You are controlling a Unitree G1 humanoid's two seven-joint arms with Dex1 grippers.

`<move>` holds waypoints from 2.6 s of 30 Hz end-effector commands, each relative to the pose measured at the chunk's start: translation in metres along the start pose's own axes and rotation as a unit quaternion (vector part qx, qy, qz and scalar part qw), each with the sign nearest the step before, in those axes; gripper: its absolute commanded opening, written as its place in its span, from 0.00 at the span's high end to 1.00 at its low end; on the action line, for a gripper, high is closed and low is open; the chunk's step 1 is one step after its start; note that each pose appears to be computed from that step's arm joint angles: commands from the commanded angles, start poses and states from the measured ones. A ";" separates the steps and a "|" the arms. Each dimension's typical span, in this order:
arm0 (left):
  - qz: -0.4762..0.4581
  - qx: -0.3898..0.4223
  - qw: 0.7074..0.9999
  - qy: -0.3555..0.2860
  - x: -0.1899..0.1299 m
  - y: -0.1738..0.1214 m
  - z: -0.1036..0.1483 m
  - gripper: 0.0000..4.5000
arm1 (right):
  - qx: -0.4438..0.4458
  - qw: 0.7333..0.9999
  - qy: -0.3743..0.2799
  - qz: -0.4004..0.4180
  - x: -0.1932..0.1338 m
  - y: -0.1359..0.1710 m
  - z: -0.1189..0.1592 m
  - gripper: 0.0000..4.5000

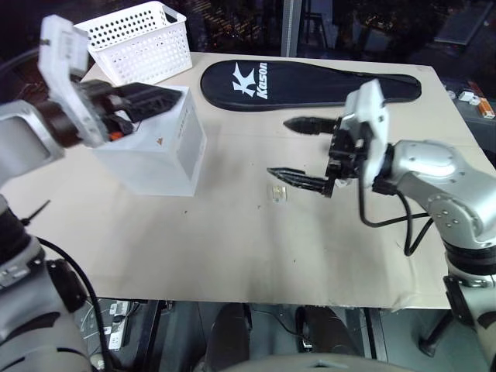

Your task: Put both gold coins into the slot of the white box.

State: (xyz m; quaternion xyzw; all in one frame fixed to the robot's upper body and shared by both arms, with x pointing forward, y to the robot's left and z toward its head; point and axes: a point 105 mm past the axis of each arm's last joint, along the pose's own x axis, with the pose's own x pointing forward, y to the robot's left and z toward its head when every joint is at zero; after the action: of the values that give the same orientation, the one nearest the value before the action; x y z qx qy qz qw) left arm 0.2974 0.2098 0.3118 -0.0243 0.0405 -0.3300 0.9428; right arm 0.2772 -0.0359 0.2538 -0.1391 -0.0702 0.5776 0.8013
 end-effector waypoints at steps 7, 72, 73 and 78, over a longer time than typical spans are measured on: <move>-0.160 0.118 0.978 0.058 -0.019 -0.068 -0.077 0.14 | 0.112 0.968 0.180 -0.133 0.026 -0.017 -0.101 0.15; -0.175 0.132 0.972 0.081 -0.028 -0.066 -0.106 0.13 | 0.174 0.947 0.218 -0.158 0.053 -0.001 -0.120 0.75; -0.175 0.132 0.972 0.081 -0.028 -0.066 -0.106 0.13 | 0.174 0.947 0.219 -0.159 0.053 -0.002 -0.120 0.75; -0.174 0.132 0.973 0.079 -0.027 -0.067 -0.106 0.13 | 0.175 0.946 0.219 -0.162 0.053 -0.003 -0.122 0.75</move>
State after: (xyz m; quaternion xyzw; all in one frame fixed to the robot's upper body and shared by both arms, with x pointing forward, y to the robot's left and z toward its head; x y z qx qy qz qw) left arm 0.2289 0.1790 0.2053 0.1026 0.0824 -0.4830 0.8657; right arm 0.3283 -0.0053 0.1253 -0.1097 0.2087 0.3967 0.8871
